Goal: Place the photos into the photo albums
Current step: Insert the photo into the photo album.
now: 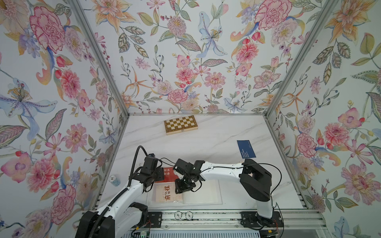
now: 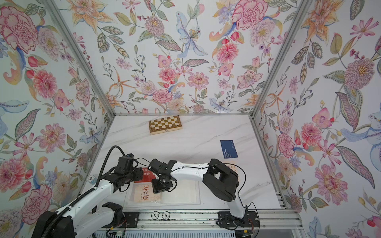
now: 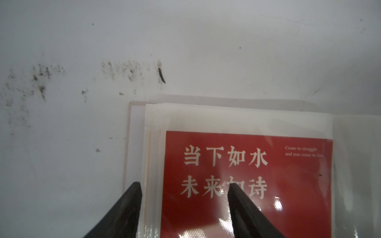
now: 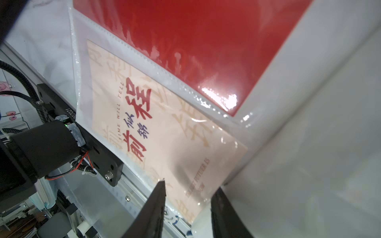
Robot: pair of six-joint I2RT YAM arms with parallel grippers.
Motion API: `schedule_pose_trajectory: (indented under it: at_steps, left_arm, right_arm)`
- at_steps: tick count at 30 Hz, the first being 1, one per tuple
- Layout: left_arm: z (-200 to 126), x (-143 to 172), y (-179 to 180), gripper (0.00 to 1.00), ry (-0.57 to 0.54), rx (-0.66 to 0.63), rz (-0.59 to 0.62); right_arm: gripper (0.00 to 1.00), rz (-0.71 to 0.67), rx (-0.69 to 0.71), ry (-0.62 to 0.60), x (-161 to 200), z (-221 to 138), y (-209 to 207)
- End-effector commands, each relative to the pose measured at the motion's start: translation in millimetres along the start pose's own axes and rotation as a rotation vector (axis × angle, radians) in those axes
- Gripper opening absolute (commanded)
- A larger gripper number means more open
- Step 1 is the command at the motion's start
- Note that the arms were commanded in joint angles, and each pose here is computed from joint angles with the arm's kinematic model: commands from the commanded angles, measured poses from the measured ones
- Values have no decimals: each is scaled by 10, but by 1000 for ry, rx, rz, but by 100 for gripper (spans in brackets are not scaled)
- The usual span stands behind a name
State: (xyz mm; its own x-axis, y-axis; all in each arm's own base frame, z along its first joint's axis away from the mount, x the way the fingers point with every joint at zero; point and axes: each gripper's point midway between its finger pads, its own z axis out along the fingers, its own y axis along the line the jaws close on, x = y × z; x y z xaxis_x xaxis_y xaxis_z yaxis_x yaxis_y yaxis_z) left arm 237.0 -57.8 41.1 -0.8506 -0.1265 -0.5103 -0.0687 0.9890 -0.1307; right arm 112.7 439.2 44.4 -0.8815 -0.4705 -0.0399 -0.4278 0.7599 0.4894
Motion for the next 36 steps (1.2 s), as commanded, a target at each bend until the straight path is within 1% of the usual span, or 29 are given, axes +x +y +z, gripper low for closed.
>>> schedule_pose_trajectory:
  at_steps: [1,6,14,18,21,25,28,31,36]
  left_arm:
    - [-11,15,-5,65,1,10,-15]
    - [-12,16,-3,65,1,8,-14]
    - [-40,-23,-26,65,-10,18,-2]
    - [-107,-119,-58,65,-34,24,17]
    - [-160,-212,-101,65,-53,27,38]
    - [-203,-301,-259,64,-67,46,82]
    - [-233,-369,-442,64,-78,63,126]
    - [-264,-449,-658,64,-95,92,160]
    - [-332,-611,-1076,63,-124,149,214]
  right_arm:
    - [37,-38,-38,19,-5,60,112]
    - [37,-35,-51,26,5,91,101]
    - [39,-27,-49,7,64,-10,21]
    - [42,-23,-36,-12,134,-119,-57]
    - [43,-17,-24,-51,141,-264,-131]
    - [43,-5,-12,-112,111,-474,-230]
    - [43,26,8,-167,58,-648,-403]
    - [43,69,32,-227,8,-841,-649]
    - [42,176,72,-366,-100,-1296,-1189]
